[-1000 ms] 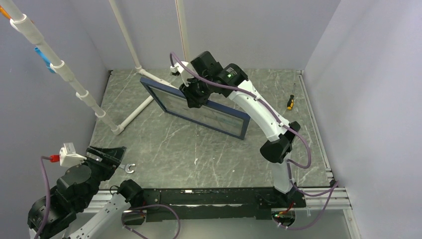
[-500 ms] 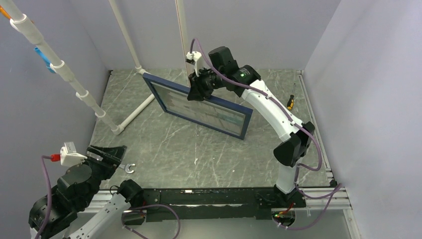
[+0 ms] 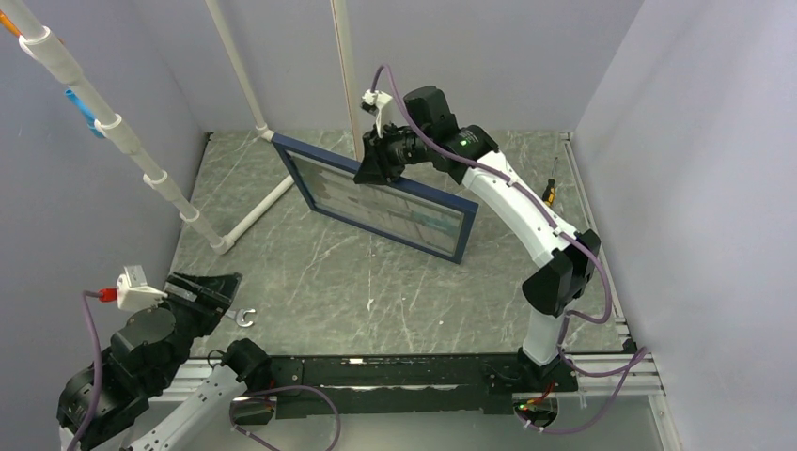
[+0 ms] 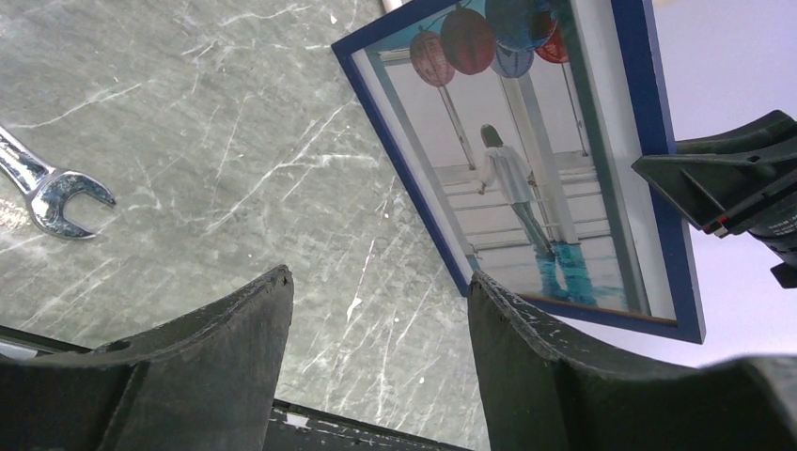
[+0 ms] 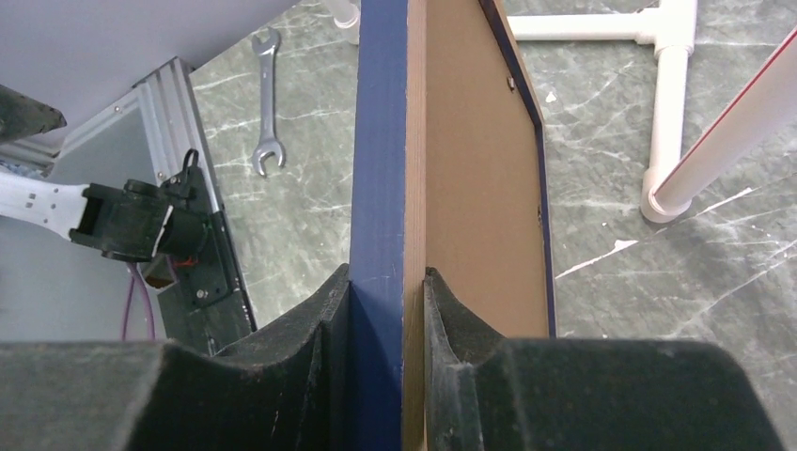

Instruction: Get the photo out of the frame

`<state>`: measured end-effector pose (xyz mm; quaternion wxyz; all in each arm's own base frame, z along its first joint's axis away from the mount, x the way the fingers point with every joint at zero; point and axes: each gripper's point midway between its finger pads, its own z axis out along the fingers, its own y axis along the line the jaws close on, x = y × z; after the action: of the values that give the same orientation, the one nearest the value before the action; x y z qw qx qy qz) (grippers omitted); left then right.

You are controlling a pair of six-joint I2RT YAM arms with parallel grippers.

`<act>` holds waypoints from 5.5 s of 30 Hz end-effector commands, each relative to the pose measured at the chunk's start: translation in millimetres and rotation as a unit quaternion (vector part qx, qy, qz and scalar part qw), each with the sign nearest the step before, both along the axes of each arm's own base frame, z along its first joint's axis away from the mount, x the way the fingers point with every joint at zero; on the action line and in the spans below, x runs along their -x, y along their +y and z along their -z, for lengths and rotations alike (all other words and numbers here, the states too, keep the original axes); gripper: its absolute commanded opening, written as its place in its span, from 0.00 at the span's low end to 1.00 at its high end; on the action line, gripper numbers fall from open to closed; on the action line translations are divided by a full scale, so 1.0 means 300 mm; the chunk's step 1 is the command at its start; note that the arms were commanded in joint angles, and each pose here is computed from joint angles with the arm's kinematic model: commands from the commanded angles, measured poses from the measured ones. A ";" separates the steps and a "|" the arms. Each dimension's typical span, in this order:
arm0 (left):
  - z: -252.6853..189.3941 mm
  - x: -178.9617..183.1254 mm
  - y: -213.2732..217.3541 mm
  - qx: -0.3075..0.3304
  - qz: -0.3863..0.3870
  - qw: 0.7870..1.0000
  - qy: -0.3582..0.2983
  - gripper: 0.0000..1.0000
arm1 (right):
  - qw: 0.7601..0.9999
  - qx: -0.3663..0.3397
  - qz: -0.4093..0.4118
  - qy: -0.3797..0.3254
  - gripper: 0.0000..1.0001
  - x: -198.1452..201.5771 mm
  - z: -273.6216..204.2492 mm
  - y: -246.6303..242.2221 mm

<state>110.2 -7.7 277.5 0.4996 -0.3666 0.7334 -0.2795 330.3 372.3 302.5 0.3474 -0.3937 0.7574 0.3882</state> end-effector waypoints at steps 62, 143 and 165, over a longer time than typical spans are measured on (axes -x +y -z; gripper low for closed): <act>0.042 -0.123 -0.243 -0.002 0.113 0.993 0.012 0.72 | 0.959 0.085 0.051 0.266 0.00 0.055 0.489 -0.179; -0.142 -0.306 -0.357 -0.095 0.149 0.984 -0.015 0.91 | 0.981 -0.015 0.004 0.193 0.00 -0.069 0.658 -0.048; 0.116 -0.120 -0.283 -0.030 0.144 0.987 0.071 0.89 | 0.963 -0.078 -0.011 0.259 0.00 -0.001 0.418 -0.029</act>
<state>152.1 -92.3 263.7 0.4447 -0.2319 0.8111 -0.3009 351.1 357.6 146.5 0.1922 -0.2619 0.8024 0.5006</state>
